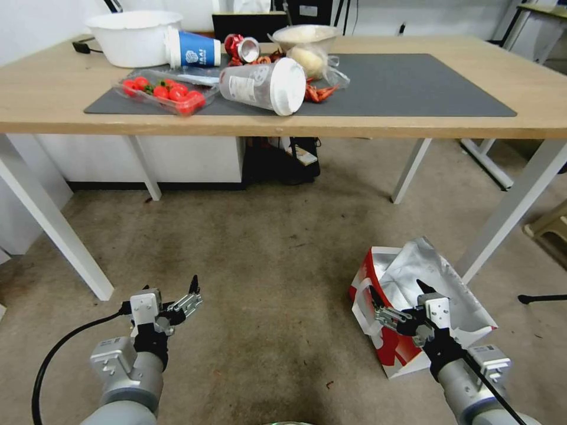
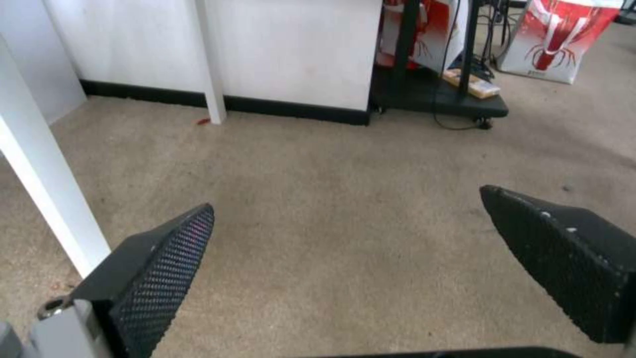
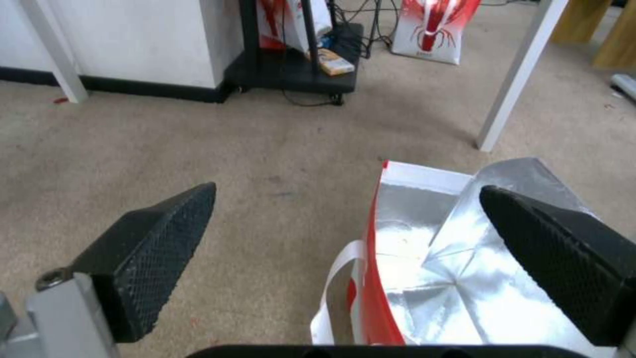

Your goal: Pick up the food delivery bag from the floor and place it on the table.

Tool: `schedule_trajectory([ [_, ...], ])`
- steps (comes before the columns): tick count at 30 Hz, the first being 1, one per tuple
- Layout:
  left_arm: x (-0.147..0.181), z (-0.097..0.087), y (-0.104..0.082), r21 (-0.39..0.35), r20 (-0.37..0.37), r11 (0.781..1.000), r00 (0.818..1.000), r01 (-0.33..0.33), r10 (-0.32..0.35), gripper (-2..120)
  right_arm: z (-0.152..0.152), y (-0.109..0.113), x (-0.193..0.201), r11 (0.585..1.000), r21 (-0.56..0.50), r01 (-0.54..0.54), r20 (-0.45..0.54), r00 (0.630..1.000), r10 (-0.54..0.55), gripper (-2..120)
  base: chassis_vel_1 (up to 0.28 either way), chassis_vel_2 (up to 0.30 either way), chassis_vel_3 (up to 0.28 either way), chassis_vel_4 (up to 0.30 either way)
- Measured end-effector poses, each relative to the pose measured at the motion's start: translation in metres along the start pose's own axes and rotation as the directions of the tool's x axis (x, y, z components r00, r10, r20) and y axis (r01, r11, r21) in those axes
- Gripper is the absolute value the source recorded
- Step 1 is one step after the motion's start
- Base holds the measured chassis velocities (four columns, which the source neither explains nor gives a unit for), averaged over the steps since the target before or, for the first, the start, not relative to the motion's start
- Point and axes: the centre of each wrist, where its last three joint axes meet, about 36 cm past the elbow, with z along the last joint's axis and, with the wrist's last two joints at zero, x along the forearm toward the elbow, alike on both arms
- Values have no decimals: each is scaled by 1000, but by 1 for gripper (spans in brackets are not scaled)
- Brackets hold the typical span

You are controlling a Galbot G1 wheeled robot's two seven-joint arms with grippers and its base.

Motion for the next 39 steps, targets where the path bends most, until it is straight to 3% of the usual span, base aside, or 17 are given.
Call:
schedule_trajectory([
  [29,-6,6,5,-2,26,1000,1000,-7,7,100,5,-2,-3,1000,5,1,-10,1000,-1,100,0,0,0,0],
  [36,-10,10,7,0,37,1000,999,-7,7,100,3,-13,-9,1000,28,-3,12,1000,2,100,0,0,0,0],
  [39,-11,12,8,-2,39,1000,999,-8,8,100,3,-29,-19,998,59,-2,33,999,0,100,0,0,0,0],
])
